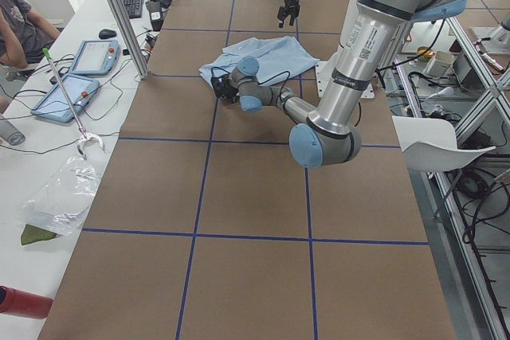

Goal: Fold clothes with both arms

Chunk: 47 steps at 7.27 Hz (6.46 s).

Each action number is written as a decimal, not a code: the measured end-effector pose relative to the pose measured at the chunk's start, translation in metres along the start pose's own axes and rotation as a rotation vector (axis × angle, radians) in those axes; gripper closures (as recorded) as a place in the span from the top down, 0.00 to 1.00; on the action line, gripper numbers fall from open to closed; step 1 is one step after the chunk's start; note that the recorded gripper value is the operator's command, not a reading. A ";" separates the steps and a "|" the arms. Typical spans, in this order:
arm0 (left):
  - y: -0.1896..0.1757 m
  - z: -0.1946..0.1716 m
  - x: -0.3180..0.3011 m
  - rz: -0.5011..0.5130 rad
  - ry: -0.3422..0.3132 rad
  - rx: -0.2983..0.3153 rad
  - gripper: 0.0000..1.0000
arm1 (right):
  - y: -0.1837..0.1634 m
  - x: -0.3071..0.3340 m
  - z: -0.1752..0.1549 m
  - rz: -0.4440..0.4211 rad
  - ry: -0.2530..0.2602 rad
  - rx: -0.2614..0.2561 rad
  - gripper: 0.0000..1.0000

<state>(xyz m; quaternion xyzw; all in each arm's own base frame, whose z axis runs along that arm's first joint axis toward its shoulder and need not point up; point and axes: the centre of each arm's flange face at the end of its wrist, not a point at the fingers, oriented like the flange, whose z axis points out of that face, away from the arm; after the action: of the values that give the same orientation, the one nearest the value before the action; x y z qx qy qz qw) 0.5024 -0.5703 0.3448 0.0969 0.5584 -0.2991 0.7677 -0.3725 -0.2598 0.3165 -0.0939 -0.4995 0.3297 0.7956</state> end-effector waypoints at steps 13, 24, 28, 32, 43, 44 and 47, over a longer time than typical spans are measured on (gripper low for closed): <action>-0.042 -0.065 0.001 0.111 0.152 -0.076 0.77 | 0.078 -0.084 0.116 -1.007 0.335 0.068 1.00; -0.077 -0.130 -0.022 0.110 0.185 -0.120 0.76 | -0.023 -0.021 0.099 -1.191 0.504 0.128 1.00; -0.075 -0.140 -0.014 0.111 0.188 -0.122 0.76 | 0.006 -0.037 0.092 -0.926 0.407 0.173 1.00; -0.073 -0.143 -0.017 0.101 0.165 -0.121 0.76 | 0.085 -0.063 0.090 -0.222 0.233 0.189 1.00; -0.068 -0.151 -0.021 0.098 0.171 -0.117 0.76 | 0.103 -0.048 0.136 0.278 0.179 0.207 0.95; -0.068 -0.151 -0.021 0.097 0.172 -0.117 0.76 | 0.103 -0.048 0.137 0.279 0.183 0.208 0.94; -0.068 -0.153 -0.019 0.098 0.176 -0.117 0.76 | 0.101 -0.045 0.138 0.279 0.192 0.213 0.91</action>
<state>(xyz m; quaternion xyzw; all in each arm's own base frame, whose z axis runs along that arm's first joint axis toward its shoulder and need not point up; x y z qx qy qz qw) 0.3383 -0.5442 0.3201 0.1051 0.6349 -0.2183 0.7337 -0.5472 -0.2354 0.3022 -0.1082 -0.3658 0.4773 0.7917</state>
